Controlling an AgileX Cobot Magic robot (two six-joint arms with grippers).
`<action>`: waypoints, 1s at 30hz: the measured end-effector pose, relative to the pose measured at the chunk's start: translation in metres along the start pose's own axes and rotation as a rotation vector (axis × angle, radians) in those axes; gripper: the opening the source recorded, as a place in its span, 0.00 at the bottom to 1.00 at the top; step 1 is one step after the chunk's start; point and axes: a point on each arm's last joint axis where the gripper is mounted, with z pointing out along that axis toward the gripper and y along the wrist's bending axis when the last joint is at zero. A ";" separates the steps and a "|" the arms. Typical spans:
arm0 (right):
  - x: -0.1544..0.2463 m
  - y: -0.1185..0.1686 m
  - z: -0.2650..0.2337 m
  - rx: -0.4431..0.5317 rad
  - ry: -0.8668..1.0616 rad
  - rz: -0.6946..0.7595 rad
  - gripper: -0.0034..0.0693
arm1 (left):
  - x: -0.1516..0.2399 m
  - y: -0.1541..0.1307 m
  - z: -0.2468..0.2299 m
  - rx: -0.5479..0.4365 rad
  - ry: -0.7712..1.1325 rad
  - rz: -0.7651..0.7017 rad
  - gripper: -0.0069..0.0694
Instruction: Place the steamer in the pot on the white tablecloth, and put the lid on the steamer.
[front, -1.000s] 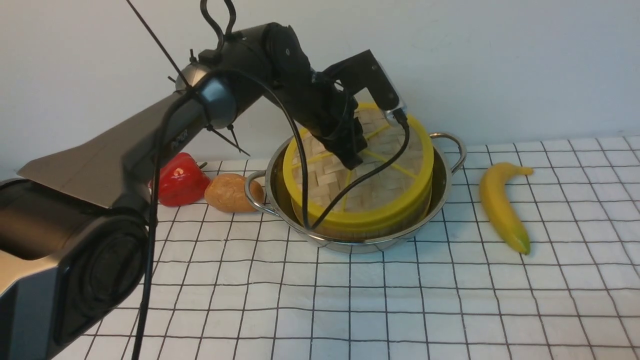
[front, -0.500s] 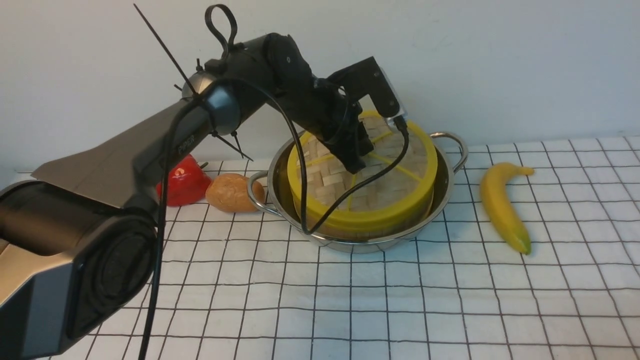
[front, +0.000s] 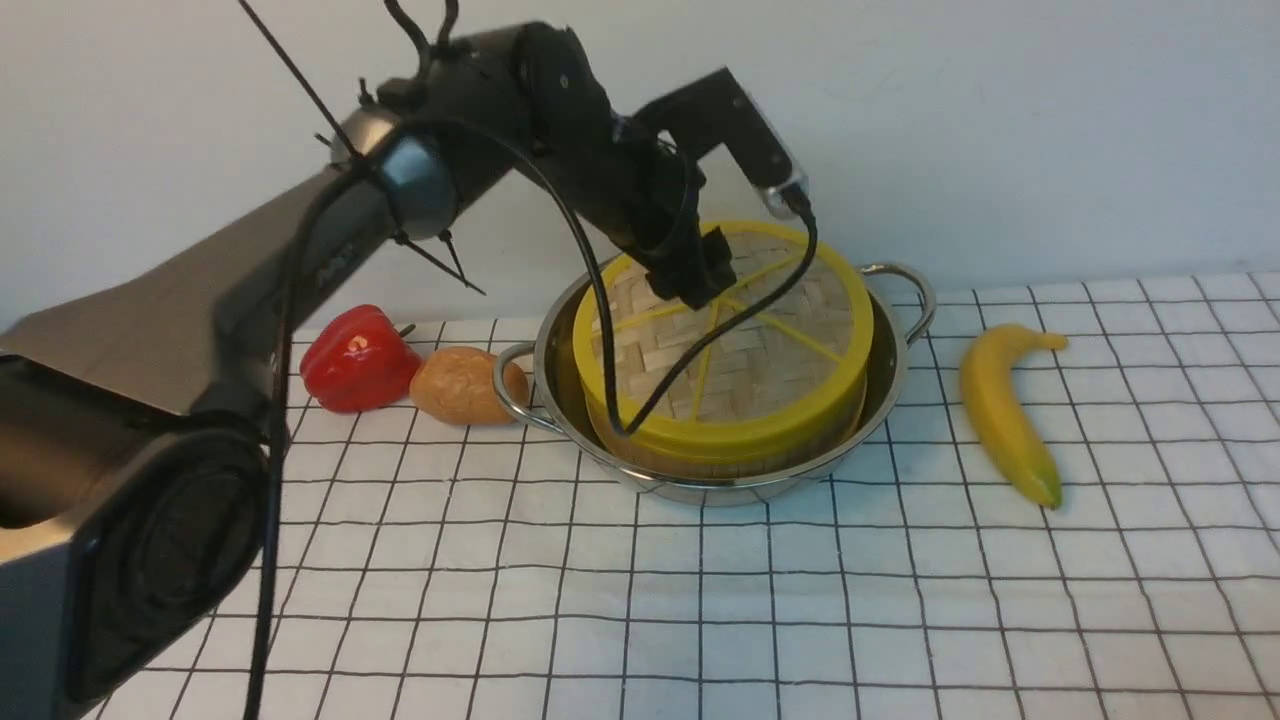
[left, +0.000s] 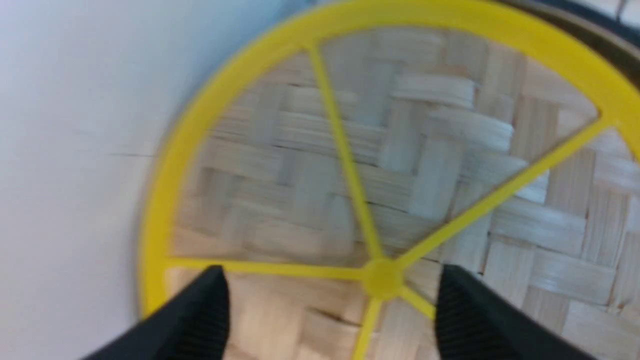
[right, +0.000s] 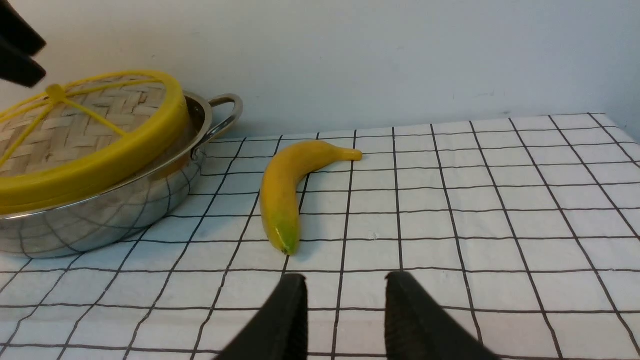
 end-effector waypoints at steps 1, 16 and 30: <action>0.000 0.000 0.000 0.000 0.000 0.000 0.38 | -0.001 0.000 -0.003 -0.004 -0.003 -0.005 0.84; 0.000 0.000 0.000 0.000 0.000 0.000 0.38 | -0.051 -0.002 -0.136 -0.076 -0.281 -0.265 0.85; 0.000 0.000 0.000 0.000 -0.001 0.000 0.38 | 0.010 -0.049 -0.199 -0.127 -0.254 -0.400 0.49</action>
